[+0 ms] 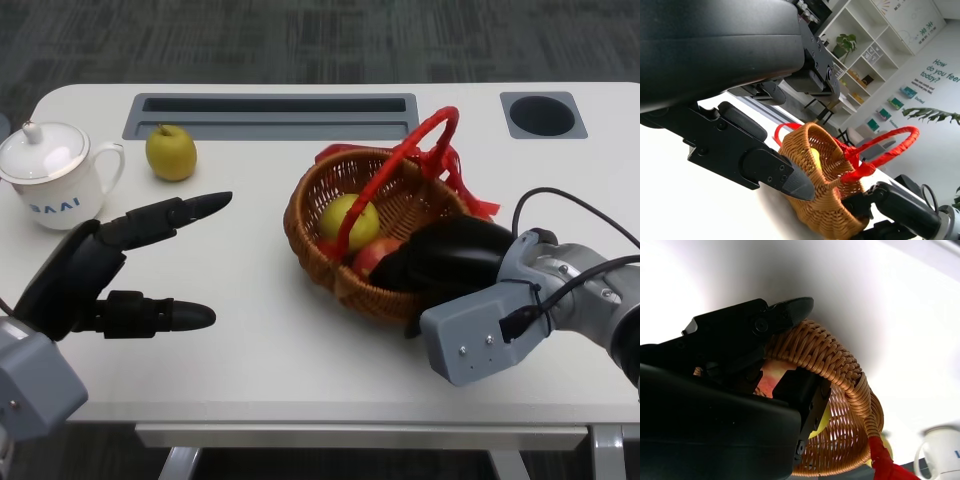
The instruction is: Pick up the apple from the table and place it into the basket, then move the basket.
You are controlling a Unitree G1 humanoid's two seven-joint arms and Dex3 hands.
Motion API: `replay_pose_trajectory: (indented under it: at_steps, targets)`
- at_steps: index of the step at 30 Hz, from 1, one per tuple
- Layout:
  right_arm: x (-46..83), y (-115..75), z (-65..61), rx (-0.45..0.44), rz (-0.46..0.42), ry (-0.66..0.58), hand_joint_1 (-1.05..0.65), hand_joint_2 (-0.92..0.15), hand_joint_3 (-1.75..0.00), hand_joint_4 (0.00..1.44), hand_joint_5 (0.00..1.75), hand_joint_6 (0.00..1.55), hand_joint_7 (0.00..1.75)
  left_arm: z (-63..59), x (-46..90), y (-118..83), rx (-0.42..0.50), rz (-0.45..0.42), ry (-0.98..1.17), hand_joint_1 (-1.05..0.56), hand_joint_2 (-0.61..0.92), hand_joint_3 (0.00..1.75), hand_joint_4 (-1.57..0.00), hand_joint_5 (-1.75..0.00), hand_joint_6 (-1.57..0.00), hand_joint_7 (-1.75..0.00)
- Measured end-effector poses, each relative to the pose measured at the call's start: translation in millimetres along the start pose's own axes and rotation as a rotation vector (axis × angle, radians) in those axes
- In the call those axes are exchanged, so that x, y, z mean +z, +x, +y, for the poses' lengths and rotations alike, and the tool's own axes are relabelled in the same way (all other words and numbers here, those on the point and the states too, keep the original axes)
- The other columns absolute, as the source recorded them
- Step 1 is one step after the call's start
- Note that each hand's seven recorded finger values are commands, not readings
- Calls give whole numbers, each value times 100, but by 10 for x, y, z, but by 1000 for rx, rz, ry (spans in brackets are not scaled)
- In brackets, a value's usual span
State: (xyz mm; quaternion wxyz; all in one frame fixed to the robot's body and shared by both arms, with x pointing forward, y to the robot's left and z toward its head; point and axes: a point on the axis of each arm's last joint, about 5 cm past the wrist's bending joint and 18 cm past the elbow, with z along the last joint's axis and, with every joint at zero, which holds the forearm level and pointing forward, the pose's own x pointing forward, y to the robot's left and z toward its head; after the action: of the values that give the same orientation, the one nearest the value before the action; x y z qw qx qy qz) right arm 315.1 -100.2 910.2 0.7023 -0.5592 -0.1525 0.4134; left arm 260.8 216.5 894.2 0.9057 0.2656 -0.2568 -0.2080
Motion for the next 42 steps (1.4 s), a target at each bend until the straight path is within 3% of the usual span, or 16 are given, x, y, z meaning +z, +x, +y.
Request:
replay_pose_trajectory:
  at_steps: [10,13,15,16,17,20,23,35,38,42]
  targets:
    - [-145,-73,-249,-96,128,3,-26,-92,-6,127,10,96,0,8,7,-7,39,-18,3,-58,79,0,-59,-2,-57,-1]
    - [-179,-92,-266,-118,168,0,-27,-92,-4,122,40,97,0,3,7,-16,45,-19,3,-58,79,0,-59,-1,-57,-1]
    - [-203,-105,-272,-130,198,1,-29,-92,-7,108,75,96,0,0,7,-23,47,-18,3,-58,80,0,-60,-1,-57,-1]
    - [-214,-109,-281,-135,215,1,-30,-92,-8,103,82,95,0,-2,8,-27,49,-19,3,-59,80,0,-61,-2,-58,-1]
    - [-223,-111,-297,-142,234,1,-30,-92,-9,100,77,95,0,-3,9,-34,54,-20,4,-59,79,0,-62,-2,-59,-1]
    - [-243,-110,-358,-165,283,-9,-29,-92,-8,104,32,93,0,-11,12,-70,65,-26,7,-58,79,0,-63,-2,-59,-1]
    - [-262,-115,-375,-173,324,-21,-27,-92,-8,106,14,94,1,-16,11,-124,65,-25,10,-58,80,0,-62,-1,-59,-1]
    - [-276,-112,-374,-173,375,-45,-25,-92,-7,103,7,93,0,7,29,-196,70,-33,30,-58,79,0,-62,0,-58,0]
    - [-267,-75,-391,-181,451,-43,-23,-92,-4,95,2,90,0,0,65,-322,83,-52,36,-56,77,0,-62,0,-58,0]
    - [-322,-111,-398,-188,562,-34,-23,-91,-2,97,2,91,1,-6,102,-506,89,-45,40,-56,77,0,-62,0,-58,0]
